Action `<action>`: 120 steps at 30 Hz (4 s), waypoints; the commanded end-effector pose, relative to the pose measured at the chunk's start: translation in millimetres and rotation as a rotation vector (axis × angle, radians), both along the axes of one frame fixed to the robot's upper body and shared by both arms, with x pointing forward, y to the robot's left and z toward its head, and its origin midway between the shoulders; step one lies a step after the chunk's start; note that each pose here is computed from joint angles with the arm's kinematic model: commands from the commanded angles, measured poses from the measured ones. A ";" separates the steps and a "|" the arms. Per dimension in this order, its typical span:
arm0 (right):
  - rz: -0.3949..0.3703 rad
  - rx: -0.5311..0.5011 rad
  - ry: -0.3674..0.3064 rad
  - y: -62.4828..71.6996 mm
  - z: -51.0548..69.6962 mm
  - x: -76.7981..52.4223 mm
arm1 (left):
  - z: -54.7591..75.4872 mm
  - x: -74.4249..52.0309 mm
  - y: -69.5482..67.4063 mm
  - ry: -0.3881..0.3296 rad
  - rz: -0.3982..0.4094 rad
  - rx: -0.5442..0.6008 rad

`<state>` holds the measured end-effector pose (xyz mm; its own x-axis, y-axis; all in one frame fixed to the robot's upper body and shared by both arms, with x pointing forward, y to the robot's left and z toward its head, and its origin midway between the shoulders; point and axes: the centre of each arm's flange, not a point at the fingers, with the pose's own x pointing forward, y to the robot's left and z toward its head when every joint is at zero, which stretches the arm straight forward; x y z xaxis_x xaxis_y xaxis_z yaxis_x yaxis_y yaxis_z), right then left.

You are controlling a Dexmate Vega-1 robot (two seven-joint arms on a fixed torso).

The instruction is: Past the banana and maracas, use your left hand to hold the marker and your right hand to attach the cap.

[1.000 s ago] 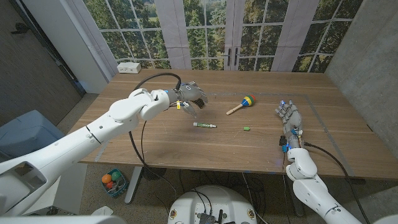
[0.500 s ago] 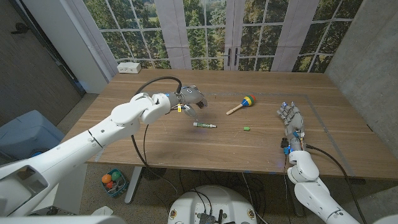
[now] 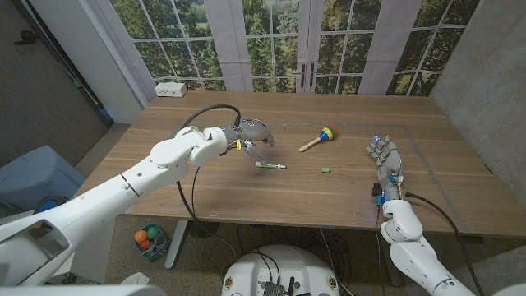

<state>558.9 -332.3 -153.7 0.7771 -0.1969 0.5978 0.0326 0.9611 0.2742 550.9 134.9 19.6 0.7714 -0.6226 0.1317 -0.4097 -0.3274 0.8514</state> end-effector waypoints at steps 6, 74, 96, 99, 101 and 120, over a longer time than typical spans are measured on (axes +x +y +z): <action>-0.001 0.002 0.009 -0.8 0.4 6.1 | -13.1 12.6 -1.0 0.021 -0.016 -0.044; -0.024 -0.016 0.037 -6.3 4.9 22.9 | -52.3 46.9 -7.0 0.116 0.100 0.107; -0.063 -0.031 0.051 -8.9 8.1 26.8 | -69.7 68.7 -6.3 0.200 0.103 0.203; -0.082 -0.053 0.058 -9.6 8.1 26.7 | -76.1 74.9 -3.1 0.219 0.117 0.204; -0.079 -0.045 0.060 -10.4 7.9 26.8 | -81.0 78.7 -0.1 0.221 0.127 0.205; -0.125 -0.050 0.082 -17.5 1.8 21.6 | -129.8 97.2 29.3 0.233 0.093 0.097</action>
<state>583.2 -346.6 -148.6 0.7948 -0.2470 0.5544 0.1408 0.9636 0.2274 609.1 117.5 -34.9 0.7923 -0.6094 -0.0289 -0.3188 -0.4539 0.8320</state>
